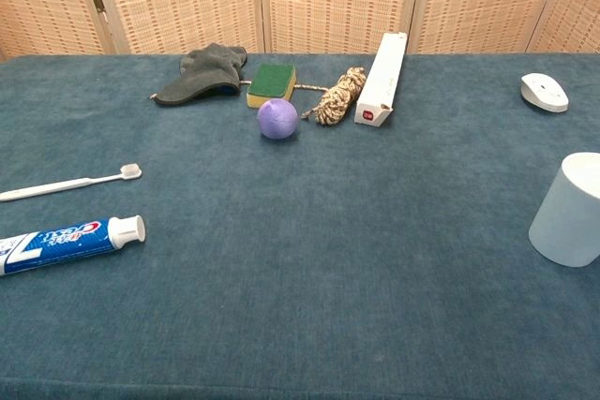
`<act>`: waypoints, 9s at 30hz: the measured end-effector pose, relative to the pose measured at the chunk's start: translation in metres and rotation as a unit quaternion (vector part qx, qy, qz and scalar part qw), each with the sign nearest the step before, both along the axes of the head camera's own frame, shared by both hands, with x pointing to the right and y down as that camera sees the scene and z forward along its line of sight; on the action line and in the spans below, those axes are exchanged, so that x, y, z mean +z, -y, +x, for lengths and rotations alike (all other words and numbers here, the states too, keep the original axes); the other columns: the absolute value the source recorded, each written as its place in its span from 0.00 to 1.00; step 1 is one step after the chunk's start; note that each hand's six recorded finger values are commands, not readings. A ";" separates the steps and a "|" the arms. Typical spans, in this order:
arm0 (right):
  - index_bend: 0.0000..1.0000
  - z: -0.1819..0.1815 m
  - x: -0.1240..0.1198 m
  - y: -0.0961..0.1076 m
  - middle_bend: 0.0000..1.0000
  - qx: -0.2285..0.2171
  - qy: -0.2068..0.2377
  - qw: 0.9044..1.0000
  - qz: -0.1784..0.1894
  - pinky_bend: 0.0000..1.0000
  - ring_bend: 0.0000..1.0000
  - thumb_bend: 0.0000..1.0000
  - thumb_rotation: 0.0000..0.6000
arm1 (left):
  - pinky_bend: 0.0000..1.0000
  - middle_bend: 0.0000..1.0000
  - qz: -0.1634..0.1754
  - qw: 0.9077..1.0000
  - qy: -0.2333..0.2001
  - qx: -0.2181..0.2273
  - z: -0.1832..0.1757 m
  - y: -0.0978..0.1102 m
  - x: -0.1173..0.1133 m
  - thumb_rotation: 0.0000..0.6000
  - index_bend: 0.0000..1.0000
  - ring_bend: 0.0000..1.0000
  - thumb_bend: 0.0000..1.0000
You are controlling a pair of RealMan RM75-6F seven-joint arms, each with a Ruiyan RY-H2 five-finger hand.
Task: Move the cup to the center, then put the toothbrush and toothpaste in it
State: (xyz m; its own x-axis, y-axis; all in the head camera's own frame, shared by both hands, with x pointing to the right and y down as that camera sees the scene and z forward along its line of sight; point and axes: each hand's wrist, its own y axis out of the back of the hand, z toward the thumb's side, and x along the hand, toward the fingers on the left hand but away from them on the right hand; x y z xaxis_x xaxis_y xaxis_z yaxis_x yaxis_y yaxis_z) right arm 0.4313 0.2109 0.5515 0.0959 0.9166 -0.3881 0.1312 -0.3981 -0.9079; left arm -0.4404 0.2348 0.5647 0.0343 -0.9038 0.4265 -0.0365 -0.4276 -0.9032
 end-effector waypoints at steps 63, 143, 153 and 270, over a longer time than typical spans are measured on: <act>0.27 -0.179 0.092 0.073 0.40 -0.239 0.055 0.962 -0.120 0.42 0.44 0.25 1.00 | 0.27 0.29 0.009 1.000 0.008 -0.022 -0.021 -0.012 -0.009 1.00 0.31 0.21 0.26; 0.00 -0.175 0.025 0.100 0.03 -0.249 0.079 0.965 0.020 0.14 0.08 0.00 1.00 | 0.92 0.84 -0.106 0.992 -0.005 0.074 0.067 0.113 0.098 1.00 0.39 0.78 0.26; 0.00 -0.168 0.029 0.096 0.04 -0.242 0.079 0.967 0.014 0.14 0.08 0.00 1.00 | 0.94 0.89 -0.179 0.982 0.022 0.063 0.082 0.119 0.140 1.00 0.39 0.83 0.26; 0.00 -0.126 0.025 0.103 0.06 -0.184 0.084 0.979 0.026 0.14 0.10 0.00 1.00 | 0.93 0.89 -0.160 0.928 -0.332 -0.056 0.121 0.133 0.062 1.00 0.62 0.82 0.43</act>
